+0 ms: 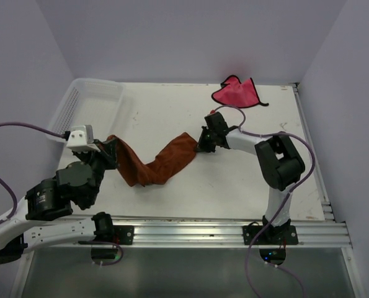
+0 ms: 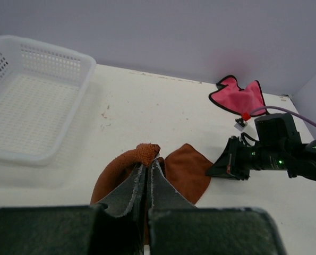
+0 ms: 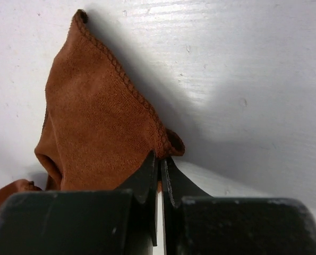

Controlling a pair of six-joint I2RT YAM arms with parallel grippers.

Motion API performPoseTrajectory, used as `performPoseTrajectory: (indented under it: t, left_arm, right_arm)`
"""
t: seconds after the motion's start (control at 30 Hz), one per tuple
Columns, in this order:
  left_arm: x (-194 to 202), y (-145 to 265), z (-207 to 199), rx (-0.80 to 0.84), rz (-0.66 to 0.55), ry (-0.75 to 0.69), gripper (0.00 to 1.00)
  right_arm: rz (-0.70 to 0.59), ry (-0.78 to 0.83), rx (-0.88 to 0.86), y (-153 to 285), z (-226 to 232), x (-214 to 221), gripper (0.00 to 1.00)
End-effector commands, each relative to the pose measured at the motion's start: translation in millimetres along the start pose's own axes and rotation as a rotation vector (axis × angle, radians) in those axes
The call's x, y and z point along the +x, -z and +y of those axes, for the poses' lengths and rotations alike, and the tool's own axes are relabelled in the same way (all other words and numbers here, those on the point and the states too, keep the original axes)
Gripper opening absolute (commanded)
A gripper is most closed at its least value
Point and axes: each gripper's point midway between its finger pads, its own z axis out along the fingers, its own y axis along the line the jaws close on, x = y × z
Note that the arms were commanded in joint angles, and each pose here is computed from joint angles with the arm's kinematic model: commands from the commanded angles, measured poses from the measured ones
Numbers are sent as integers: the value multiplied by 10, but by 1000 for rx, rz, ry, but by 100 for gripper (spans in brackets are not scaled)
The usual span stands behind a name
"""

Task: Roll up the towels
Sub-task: Flatten the towel

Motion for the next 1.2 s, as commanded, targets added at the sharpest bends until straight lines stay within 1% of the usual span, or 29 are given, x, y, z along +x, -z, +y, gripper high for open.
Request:
performPoseTrajectory:
  t: [0.0, 0.07, 0.1, 0.13, 0.2, 0.23, 0.27, 0.33, 0.4, 0.47, 0.57, 0.63, 0.67, 0.77, 0.83, 0.9, 1.0, 1.03, 1.17]
  left_arm:
    - [-446, 70, 205, -71, -111, 70, 0]
    - [-541, 91, 267, -89, -135, 67, 0]
    - [-574, 94, 280, -95, -144, 64, 0]
    - [-591, 96, 299, -104, -151, 56, 0]
    - [-622, 93, 332, -131, -163, 32, 0]
    - [-618, 88, 341, -141, -163, 20, 0]
    - [-600, 79, 364, -167, -165, 7, 0]
    - [-462, 34, 357, -196, -154, -49, 0]
    - [-269, -10, 398, -253, -142, -96, 0]
    - [-80, -52, 386, -270, -120, -120, 0]
    - [217, -93, 399, -287, -76, -144, 0]
    - [403, -129, 354, -285, -46, -123, 0]
    - [551, -136, 368, -279, -9, -172, 0]
    - [819, -184, 284, -258, 48, -185, 0]
    - [996, -220, 247, -257, 74, -205, 0]
    - [1143, -244, 226, -251, 96, -224, 0]
    - [1327, -293, 205, -257, 112, -247, 0]
    - [1378, -319, 193, -261, 117, -248, 0]
    - [1587, -411, 311, -293, 167, -261, 0]
  right_arm:
    - [-141, 49, 2, 703, 171, -492, 0]
    - [-185, 38, 4, 1012, 118, -638, 0]
    - [-229, 24, 3, 1211, 43, -803, 0]
    - [-274, 17, -16, 1510, 66, -901, 0]
    - [-339, -6, 0, 1861, -98, -1111, 0]
    - [-361, -7, 7, 2118, -105, -1148, 0]
    - [-378, 6, 29, 2241, -175, -1187, 0]
    - [-407, -22, 75, 2487, -350, -1244, 0]
    - [-426, -66, 106, 2609, -555, -1300, 0]
    - [-403, -112, 102, 2592, -697, -1269, 0]
    - [-376, -208, 100, 2590, -1027, -1302, 0]
    - [-373, -227, 114, 2572, -1120, -1276, 0]
    - [-371, -233, 113, 2564, -1145, -1272, 0]
    - [-347, -234, 104, 2497, -1157, -1254, 0]
    - [-320, -236, 107, 2409, -1187, -1249, 0]
    - [-300, -252, 154, 2290, -1312, -1274, 0]
    - [-274, -264, 180, 2180, -1377, -1383, 0]
    - [-248, -276, 183, 2060, -1412, -1445, 0]
    - [-227, -316, 181, 1767, -1414, -1643, 0]
